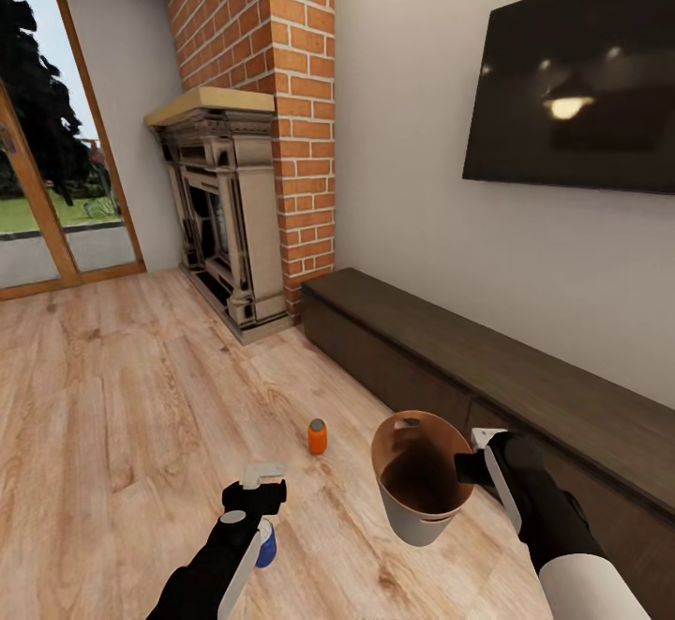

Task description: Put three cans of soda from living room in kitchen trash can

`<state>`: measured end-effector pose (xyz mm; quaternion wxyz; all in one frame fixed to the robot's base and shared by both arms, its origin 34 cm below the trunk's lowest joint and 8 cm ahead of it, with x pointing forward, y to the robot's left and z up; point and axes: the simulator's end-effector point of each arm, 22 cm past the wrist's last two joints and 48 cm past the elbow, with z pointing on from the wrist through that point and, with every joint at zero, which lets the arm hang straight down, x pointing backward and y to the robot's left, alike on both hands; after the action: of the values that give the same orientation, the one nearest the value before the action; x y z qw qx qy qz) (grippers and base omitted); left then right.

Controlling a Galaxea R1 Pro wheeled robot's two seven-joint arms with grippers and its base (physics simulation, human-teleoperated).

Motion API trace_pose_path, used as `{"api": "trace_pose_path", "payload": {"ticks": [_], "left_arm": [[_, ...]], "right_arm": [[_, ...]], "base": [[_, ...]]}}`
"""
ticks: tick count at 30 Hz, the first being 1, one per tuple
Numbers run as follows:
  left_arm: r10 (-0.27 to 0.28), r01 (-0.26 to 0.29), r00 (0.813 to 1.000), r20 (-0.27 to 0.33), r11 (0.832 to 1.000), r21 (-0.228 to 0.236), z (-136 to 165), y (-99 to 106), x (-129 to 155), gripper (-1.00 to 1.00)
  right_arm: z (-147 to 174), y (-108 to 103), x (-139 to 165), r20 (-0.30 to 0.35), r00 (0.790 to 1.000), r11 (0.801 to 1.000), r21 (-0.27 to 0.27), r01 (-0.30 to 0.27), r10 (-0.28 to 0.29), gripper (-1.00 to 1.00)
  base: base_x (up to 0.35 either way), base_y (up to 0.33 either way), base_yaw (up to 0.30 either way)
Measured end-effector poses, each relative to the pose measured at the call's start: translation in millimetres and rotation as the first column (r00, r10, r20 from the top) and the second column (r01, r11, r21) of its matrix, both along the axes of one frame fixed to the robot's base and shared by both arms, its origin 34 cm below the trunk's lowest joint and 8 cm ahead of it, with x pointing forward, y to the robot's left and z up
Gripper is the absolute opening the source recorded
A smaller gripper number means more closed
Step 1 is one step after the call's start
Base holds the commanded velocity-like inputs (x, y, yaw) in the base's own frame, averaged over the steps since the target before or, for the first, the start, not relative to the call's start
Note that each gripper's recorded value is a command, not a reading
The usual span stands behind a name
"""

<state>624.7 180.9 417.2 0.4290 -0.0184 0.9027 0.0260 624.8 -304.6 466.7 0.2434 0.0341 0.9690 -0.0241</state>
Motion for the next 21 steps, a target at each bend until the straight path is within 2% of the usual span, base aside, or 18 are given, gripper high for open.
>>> {"api": "trace_pose_path", "payload": {"ticks": [15,21], "left_arm": [[-0.001,0.001,1.000,-0.006,1.000,0.000,-36.4,0.0,-10.6,1.00],[-0.001,0.001,1.000,-0.005,1.000,0.000,-36.3,-0.1,-10.5,1.00]], "right_arm": [[-33.2,0.3,-8.6,0.002,1.000,1.000,0.001,0.000,0.000,-1.00],[-32.9,0.4,-8.4,0.003,1.000,1.000,0.002,0.000,0.000,-1.00]], "base": [[0.000,0.000,0.000],[0.000,0.000,0.000]]}}
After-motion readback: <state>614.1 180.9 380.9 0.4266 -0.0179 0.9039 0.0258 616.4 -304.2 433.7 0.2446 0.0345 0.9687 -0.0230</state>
